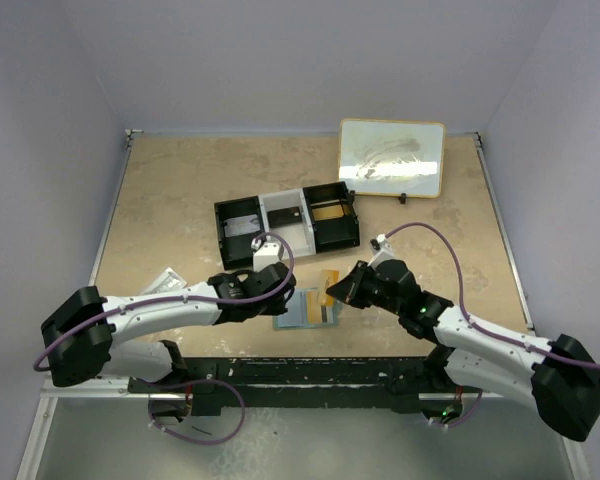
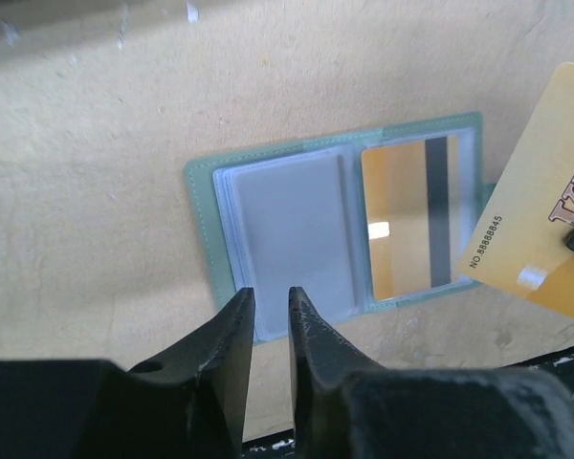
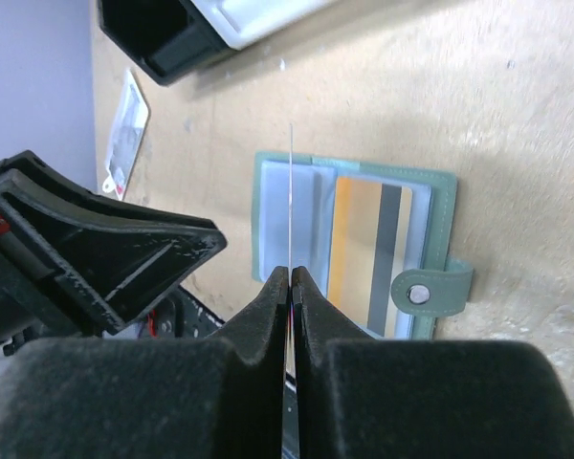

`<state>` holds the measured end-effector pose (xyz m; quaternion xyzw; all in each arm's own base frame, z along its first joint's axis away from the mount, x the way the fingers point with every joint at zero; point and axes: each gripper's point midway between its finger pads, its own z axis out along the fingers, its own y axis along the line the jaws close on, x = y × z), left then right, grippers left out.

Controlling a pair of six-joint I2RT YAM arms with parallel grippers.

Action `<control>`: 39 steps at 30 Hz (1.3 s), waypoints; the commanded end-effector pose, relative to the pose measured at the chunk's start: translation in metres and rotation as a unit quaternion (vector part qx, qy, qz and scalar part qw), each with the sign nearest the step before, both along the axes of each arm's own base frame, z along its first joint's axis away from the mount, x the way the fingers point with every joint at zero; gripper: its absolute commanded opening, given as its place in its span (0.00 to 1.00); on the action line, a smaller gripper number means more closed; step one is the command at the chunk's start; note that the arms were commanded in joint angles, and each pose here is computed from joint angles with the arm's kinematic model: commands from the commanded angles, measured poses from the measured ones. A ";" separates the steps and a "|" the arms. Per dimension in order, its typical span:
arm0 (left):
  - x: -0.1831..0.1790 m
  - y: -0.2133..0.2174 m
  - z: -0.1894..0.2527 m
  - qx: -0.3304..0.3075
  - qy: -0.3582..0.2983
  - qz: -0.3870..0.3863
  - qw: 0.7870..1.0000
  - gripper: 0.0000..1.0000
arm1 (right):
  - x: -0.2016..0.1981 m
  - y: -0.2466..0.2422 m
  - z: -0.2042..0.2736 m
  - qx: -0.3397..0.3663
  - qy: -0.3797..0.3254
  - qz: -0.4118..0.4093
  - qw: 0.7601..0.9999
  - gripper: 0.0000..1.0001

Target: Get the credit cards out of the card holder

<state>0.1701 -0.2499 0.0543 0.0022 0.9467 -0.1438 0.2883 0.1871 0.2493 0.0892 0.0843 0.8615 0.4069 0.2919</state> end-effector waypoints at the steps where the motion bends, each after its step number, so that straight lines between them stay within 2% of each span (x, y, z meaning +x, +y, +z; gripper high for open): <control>1: 0.022 0.013 0.052 0.032 -0.072 0.005 0.997 0.26 | 0.015 -0.015 0.025 -0.028 -0.087 -0.013 0.996 0.05; 3: 0.030 0.024 0.074 0.055 -0.103 0.009 0.993 0.39 | 0.019 -0.018 0.037 -0.035 -0.126 -0.009 0.991 0.04; 6: 0.043 0.049 0.103 0.092 -0.140 0.023 0.986 0.52 | 0.025 -0.021 0.054 -0.048 -0.199 0.006 0.979 0.03; 9: 0.057 0.077 0.117 0.119 -0.145 0.043 0.981 0.58 | 0.034 -0.028 0.071 -0.077 -0.258 0.004 0.963 0.03; 12: 0.067 0.113 0.127 0.152 -0.150 0.074 0.974 0.64 | 0.051 -0.051 0.078 -0.138 -0.278 -0.045 0.950 0.00; 14: 0.070 0.131 0.139 0.169 -0.171 0.096 0.966 0.65 | 0.062 -0.065 0.080 -0.187 -0.291 -0.068 0.936 0.00; 19: 0.075 0.154 0.156 0.185 -0.216 0.132 0.950 0.67 | 0.086 -0.063 0.092 -0.251 -0.333 -0.036 0.908 0.00; 22: 0.076 0.164 0.152 0.195 -0.232 0.147 0.942 0.67 | 0.105 -0.061 0.094 -0.287 -0.343 -0.014 0.894 0.00; 25: 0.077 0.164 0.142 0.192 -0.232 0.146 0.942 0.69 | 0.130 -0.066 0.097 -0.320 -0.354 -0.014 0.879 0.00; 29: 0.084 0.162 0.138 0.191 -0.224 0.150 0.944 0.69 | 0.170 -0.074 0.110 -0.375 -0.389 -0.025 0.841 0.00; 34: 0.089 0.164 0.131 0.208 -0.213 0.135 0.945 0.69 | 0.199 -0.053 0.122 -0.427 -0.461 0.045 0.777 0.00; 39: 0.091 0.166 0.131 0.210 -0.213 0.136 0.944 0.69 | 0.210 -0.031 0.125 -0.430 -0.515 0.112 0.732 0.00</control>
